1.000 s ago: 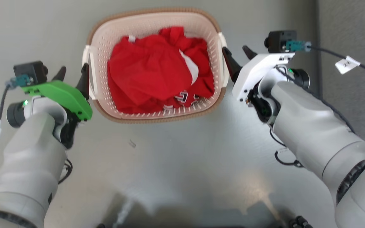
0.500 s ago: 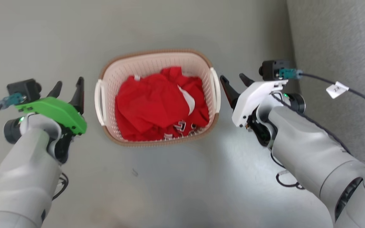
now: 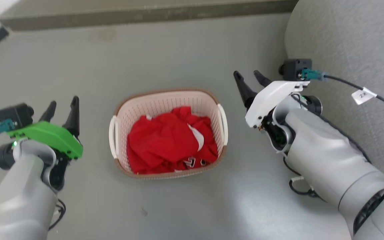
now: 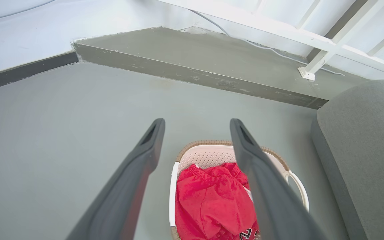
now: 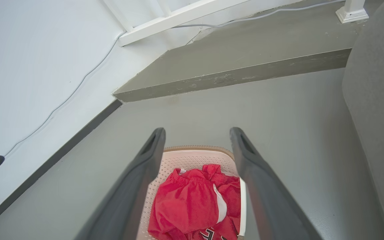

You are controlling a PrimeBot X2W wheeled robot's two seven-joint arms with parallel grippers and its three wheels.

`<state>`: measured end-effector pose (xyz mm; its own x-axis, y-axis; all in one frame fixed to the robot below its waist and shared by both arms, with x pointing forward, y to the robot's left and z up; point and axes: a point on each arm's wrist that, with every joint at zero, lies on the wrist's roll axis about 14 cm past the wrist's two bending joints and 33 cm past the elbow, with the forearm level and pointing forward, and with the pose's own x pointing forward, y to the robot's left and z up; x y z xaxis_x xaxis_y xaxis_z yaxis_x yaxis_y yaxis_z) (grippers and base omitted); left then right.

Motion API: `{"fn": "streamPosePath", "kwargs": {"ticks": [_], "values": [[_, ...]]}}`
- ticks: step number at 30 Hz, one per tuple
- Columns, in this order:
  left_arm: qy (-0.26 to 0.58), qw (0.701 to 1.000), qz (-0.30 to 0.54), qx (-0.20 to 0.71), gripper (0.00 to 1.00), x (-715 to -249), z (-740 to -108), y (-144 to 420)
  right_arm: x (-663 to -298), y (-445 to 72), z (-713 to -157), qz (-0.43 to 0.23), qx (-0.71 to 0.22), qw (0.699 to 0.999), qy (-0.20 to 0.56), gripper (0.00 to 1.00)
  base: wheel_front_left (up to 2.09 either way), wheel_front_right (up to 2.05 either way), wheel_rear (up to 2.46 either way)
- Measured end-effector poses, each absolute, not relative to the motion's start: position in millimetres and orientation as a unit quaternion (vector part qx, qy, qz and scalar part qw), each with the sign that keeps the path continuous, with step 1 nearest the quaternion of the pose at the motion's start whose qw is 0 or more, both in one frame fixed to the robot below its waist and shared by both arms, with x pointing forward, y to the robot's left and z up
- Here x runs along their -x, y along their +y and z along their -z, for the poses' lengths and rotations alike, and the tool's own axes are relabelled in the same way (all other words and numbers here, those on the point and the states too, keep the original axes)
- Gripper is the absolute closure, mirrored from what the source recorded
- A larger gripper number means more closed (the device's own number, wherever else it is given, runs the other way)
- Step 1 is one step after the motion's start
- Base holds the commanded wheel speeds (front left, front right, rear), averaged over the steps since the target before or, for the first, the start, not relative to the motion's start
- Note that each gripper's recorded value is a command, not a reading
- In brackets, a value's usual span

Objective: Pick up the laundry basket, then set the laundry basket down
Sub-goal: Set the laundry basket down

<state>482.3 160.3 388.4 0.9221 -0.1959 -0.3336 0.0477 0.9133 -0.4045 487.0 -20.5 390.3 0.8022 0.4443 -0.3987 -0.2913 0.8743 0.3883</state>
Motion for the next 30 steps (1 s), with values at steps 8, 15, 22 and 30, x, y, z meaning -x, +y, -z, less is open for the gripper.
{"fn": "streamPosePath", "kwargs": {"ticks": [8,15,22,30], "values": [[0.13,0.97,0.074,0.193,0.0,-471.4,-430.4,157.8,-472.6,-23.0,-429.7,-0.21,-0.143,0.948,0.192,0.0,0.0,0.0,0.0],[0.09,0.974,0.071,0.197,0.0,-455.6,-456.2,157.6,-465.2,-42.7,-460.7,-0.189,-0.148,0.96,0.142,0.0,0.0,0.0,0.0],[0.044,0.978,0.075,0.19,0.0,-442.1,-482.9,159.2,-452.3,-49.3,-484.3,-0.176,-0.156,0.967,0.097,0.0,0.0,0.0,0.0],[0.013,0.982,0.058,0.178,0.0,-428.3,-495.4,166.5,-437.7,-52.0,-493.4,-0.17,-0.147,0.972,0.063,0.0,0.0,0.0,0.0]]}}
